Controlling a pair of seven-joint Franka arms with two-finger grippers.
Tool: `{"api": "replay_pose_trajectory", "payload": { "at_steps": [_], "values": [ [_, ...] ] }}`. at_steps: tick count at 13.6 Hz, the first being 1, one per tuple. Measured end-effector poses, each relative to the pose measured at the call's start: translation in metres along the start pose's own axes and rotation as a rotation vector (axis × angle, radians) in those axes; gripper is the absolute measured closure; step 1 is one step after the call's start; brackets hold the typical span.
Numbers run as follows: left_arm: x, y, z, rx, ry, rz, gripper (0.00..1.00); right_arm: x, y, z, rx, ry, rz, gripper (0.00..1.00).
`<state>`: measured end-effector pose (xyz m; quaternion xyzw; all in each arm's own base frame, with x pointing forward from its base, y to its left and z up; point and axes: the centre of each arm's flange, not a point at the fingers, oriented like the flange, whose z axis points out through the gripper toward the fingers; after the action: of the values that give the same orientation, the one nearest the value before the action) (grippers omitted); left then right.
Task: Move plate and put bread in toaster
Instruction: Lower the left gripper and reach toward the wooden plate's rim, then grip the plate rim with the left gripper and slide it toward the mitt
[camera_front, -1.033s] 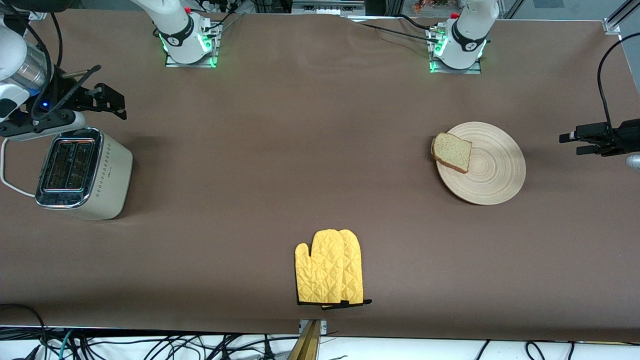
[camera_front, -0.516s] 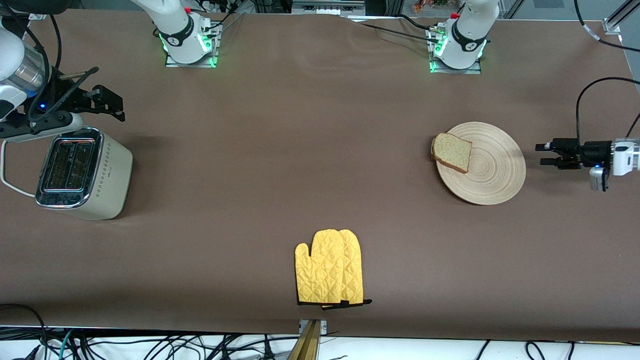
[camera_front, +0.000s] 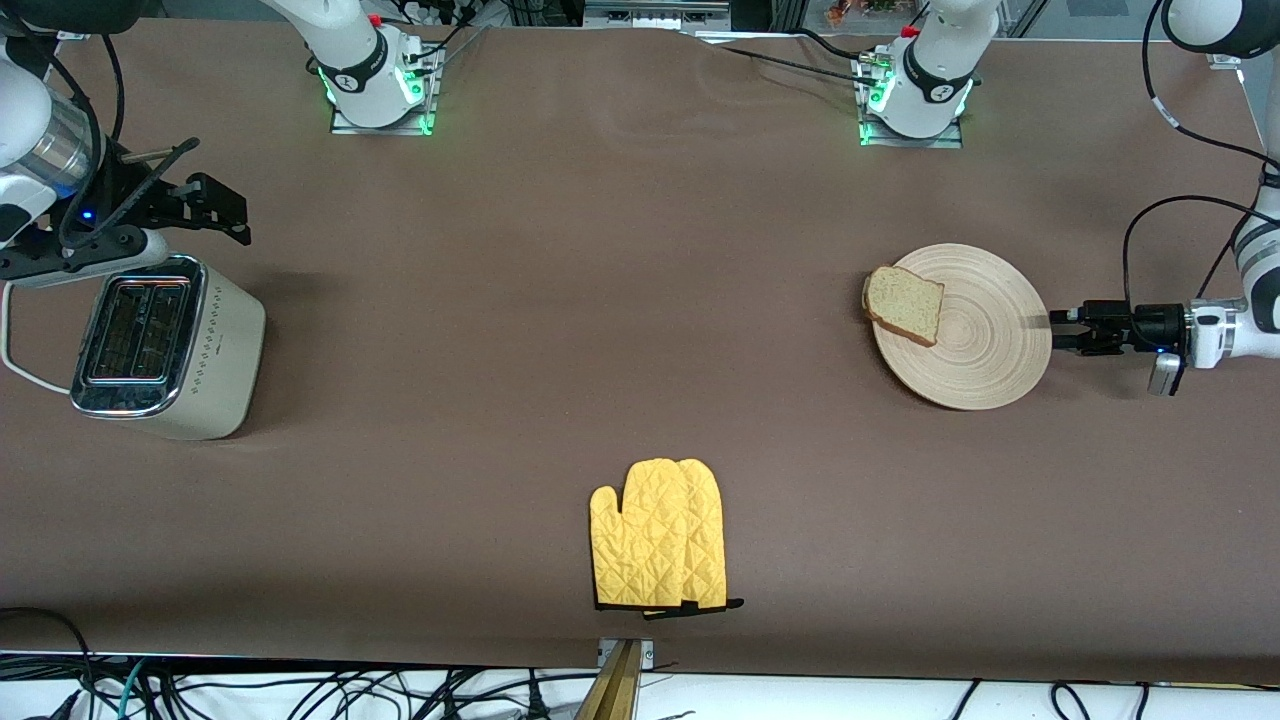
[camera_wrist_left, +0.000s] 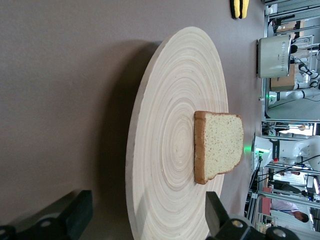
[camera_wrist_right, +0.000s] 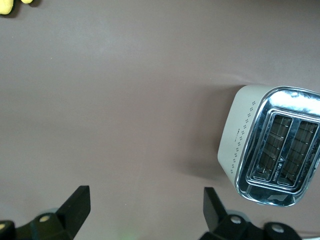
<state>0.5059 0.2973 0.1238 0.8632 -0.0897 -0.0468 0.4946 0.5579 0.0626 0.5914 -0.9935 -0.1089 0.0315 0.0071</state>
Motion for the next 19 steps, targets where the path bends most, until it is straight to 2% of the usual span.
{"api": "replay_pose_trajectory", "payload": {
  "at_steps": [1, 4, 9, 13, 15, 19],
  "values": [
    [0.001, -0.001, 0.003, -0.005, -0.003, 0.0, 0.04, 0.0, 0.0, 0.0, 0.0, 0.0, 0.0, 0.0],
    [0.005, 0.001, 0.007, -0.011, -0.009, 0.008, 0.4, 0.001, 0.0, 0.0, 0.0, 0.002, 0.0, 0.0],
    [0.006, 0.0, 0.012, -0.016, -0.016, -0.015, 0.9, 0.001, 0.003, 0.002, 0.0, 0.0, 0.003, 0.0],
    [0.006, 0.001, 0.013, -0.027, -0.023, -0.064, 0.91, 0.0, 0.012, 0.001, 0.0, 0.0, 0.012, 0.0],
    [0.009, 0.008, 0.016, -0.064, -0.047, -0.111, 0.91, 0.0, 0.012, 0.001, 0.0, 0.001, 0.012, 0.0],
    [0.053, 0.045, 0.04, -0.113, -0.089, -0.085, 0.91, 0.0, 0.012, 0.001, 0.0, 0.001, 0.013, 0.0]
  ]
}}
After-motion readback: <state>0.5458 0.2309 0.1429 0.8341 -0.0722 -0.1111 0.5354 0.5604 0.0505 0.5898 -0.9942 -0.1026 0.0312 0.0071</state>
